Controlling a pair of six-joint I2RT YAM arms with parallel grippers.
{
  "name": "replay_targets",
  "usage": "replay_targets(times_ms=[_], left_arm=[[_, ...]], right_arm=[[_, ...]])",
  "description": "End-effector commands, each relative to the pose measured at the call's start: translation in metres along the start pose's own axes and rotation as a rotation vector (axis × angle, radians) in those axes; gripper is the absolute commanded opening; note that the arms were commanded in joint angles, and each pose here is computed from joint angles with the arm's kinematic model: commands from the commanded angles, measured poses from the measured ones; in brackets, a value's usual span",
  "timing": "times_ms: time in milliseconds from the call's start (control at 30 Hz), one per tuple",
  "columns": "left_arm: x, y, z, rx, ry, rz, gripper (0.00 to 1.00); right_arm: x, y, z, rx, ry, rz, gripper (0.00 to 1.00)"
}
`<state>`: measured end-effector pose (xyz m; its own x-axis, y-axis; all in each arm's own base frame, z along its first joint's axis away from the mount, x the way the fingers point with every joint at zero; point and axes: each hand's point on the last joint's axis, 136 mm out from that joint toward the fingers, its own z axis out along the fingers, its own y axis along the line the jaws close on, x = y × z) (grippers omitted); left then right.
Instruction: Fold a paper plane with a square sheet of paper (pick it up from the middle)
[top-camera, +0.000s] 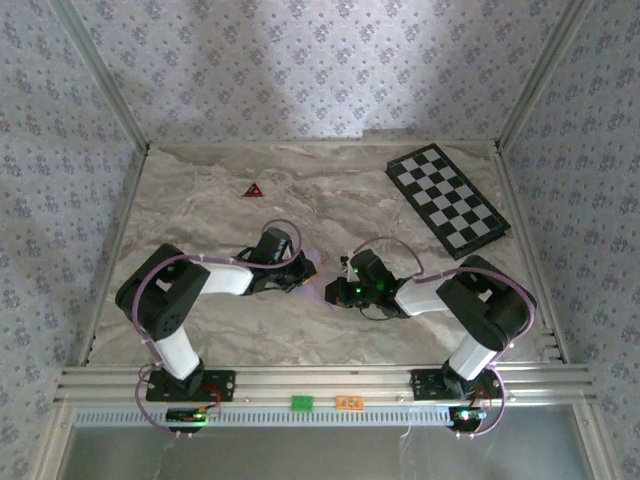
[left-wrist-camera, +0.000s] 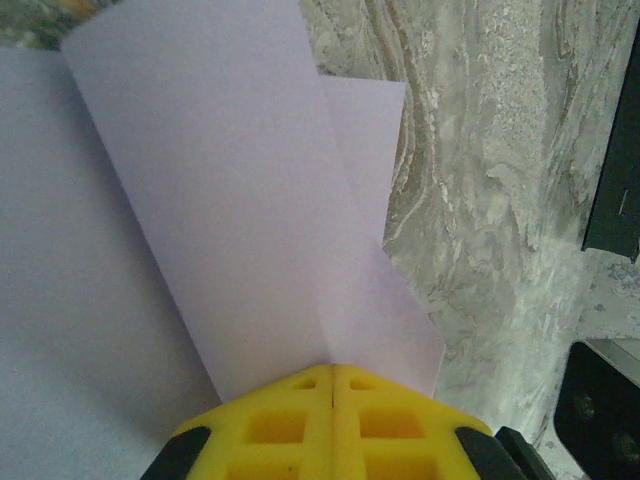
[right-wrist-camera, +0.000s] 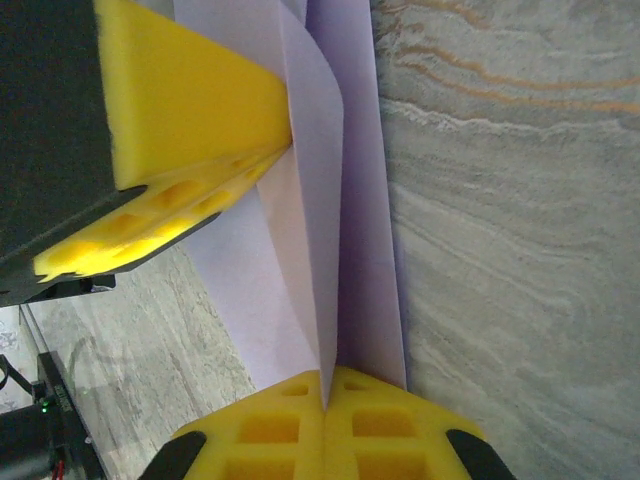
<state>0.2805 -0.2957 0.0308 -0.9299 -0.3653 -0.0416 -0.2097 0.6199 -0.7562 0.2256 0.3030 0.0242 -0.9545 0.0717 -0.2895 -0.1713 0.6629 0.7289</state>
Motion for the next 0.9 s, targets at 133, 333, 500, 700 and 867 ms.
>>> replay_targets(times_ms=[133,333,500,700,867], left_arm=[[-0.002,-0.002,0.004,-0.016,-0.001,0.015,0.0],[-0.002,-0.009,0.005,0.02,-0.001,0.021,0.0],[0.0,-0.021,0.001,0.066,-0.003,0.04,0.02],[0.0,-0.007,0.004,0.007,-0.007,0.02,0.01],[0.0,-0.001,0.003,0.002,-0.02,0.006,0.01]], right_arm=[[0.01,-0.019,0.002,0.055,0.057,0.034,0.02],[0.011,-0.02,0.005,0.053,0.077,0.049,0.01],[0.012,-0.019,0.005,0.05,0.089,0.057,0.0],[0.012,-0.021,0.005,0.049,0.1,0.071,0.0],[0.014,-0.023,0.006,0.052,0.115,0.084,0.01]])
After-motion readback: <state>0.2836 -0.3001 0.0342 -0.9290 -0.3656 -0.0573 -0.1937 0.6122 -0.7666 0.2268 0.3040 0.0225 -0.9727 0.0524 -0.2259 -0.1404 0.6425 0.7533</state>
